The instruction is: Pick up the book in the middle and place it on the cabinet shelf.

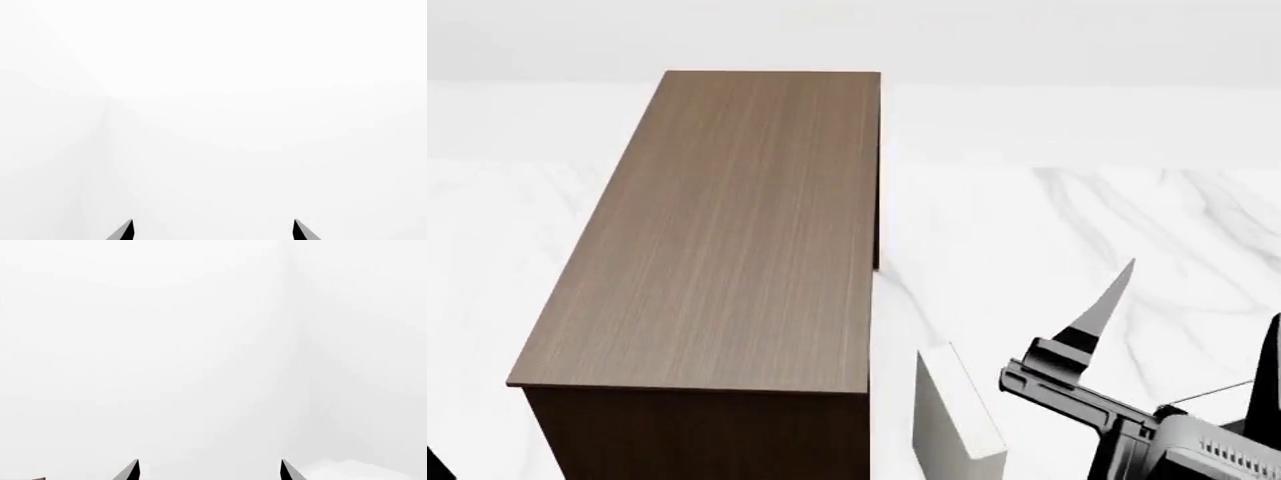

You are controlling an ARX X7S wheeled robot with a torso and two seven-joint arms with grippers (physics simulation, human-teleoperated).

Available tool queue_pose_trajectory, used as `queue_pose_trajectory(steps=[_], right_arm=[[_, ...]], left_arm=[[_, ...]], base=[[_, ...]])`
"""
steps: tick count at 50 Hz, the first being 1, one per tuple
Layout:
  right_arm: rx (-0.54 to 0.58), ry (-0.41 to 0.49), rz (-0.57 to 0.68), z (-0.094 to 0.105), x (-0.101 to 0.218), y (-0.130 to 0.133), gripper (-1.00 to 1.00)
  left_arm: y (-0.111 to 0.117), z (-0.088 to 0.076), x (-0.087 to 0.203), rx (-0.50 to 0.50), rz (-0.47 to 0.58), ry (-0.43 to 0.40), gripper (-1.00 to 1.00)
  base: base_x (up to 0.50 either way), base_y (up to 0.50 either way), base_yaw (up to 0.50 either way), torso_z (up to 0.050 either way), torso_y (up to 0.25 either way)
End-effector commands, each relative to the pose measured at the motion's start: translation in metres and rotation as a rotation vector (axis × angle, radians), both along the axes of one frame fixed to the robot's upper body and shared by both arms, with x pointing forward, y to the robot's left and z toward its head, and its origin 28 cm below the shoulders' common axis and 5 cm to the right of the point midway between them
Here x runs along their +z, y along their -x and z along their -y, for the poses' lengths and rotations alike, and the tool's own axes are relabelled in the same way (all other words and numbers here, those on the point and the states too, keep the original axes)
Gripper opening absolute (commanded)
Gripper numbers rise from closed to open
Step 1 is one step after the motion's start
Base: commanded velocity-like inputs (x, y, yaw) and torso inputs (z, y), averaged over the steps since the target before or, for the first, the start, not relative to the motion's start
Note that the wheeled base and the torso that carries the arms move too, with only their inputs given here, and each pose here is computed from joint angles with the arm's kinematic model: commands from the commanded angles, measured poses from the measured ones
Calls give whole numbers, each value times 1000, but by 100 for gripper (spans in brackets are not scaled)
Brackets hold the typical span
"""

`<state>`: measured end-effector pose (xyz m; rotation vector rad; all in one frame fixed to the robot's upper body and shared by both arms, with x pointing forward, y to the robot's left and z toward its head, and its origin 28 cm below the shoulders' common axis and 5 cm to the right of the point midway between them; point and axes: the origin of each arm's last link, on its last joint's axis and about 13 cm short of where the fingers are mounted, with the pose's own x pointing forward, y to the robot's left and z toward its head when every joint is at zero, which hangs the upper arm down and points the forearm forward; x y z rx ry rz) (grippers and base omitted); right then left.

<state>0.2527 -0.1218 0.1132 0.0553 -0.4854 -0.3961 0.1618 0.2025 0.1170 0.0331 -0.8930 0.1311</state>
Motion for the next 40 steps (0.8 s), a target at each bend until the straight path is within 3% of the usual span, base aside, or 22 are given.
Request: queue_pose_trajectory(steps=[1,6,15,32,40], right_arm=[[-98,-150,-2,-6,12,-17,100],[-176,-210,50,-5,17,-18,100],[-236,-230,72,-4,19,-18,100],[-192,-307,22,-22,16,-30,100],[-230,-342,-4,-21,12,-37,100]], left_arm=[[-2,-2,-1,4,-5,-16,100],[-2,-2,-3,-1,-13,-16,100],[-3,-1,-4,-11,-30,-20,100],[-4,-2,-7,-9,-61,-29,100],[-4,-3,-7,-9,-70,-31,100]], base=[[0,0,0,0,0],[0,0,0,0,0],[0,0,0,0,0],[0,0,0,0,0],[0,0,0,0,0]])
